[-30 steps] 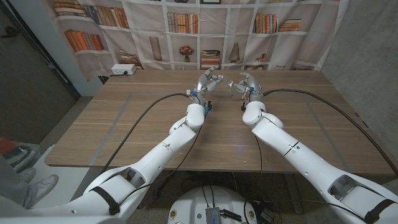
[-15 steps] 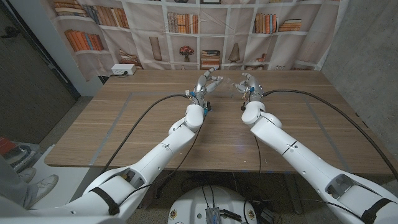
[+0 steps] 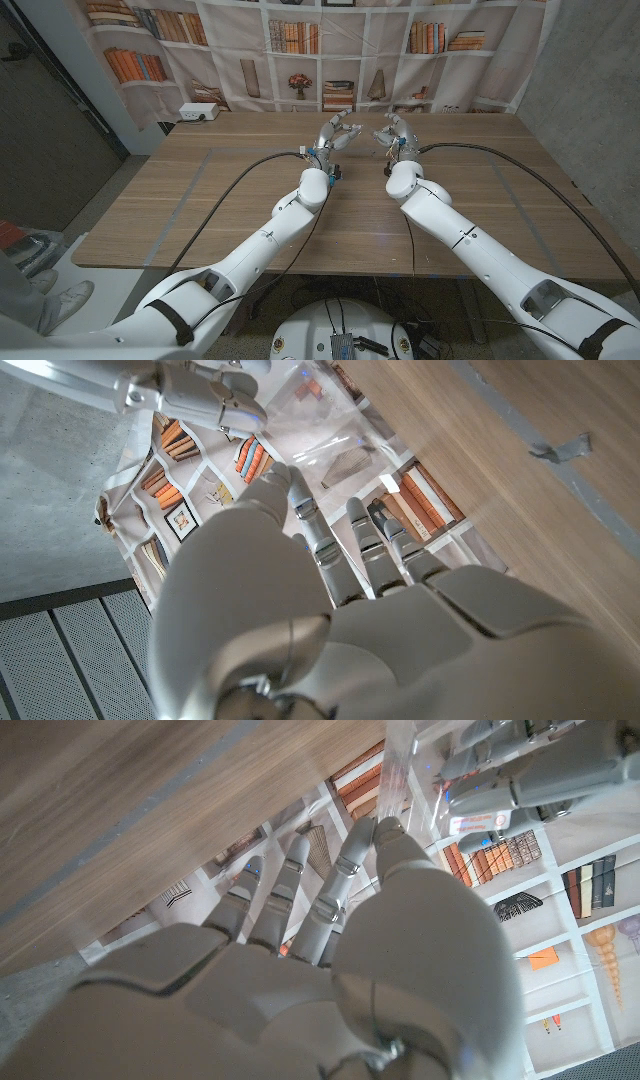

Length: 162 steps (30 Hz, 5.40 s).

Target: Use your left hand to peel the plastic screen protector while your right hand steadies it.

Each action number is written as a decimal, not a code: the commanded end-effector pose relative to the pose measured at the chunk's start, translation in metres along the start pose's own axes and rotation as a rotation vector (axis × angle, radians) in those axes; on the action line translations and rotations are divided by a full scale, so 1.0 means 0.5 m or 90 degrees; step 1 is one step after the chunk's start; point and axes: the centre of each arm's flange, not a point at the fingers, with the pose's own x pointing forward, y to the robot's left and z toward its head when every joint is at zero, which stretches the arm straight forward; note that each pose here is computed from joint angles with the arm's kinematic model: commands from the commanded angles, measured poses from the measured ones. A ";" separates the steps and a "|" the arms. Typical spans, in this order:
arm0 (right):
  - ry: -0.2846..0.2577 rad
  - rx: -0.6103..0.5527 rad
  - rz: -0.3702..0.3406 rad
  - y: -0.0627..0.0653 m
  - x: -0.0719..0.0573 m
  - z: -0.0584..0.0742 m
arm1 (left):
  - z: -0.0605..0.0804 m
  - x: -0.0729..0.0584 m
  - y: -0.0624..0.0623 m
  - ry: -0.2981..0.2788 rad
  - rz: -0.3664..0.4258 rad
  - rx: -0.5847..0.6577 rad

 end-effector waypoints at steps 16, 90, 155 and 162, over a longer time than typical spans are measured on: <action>0.052 -0.004 -0.017 0.027 0.037 -0.021 | -0.001 -0.001 -0.016 -0.003 -0.037 -0.014; 0.092 0.035 -0.023 -0.017 0.041 -0.055 | -0.013 0.009 0.019 -0.008 -0.041 -0.024; 0.091 0.044 0.020 -0.034 -0.033 -0.099 | 0.035 0.038 0.043 -0.052 -0.013 -0.020; 0.101 0.036 0.037 -0.026 -0.038 -0.104 | 0.036 0.043 0.045 -0.054 -0.015 -0.023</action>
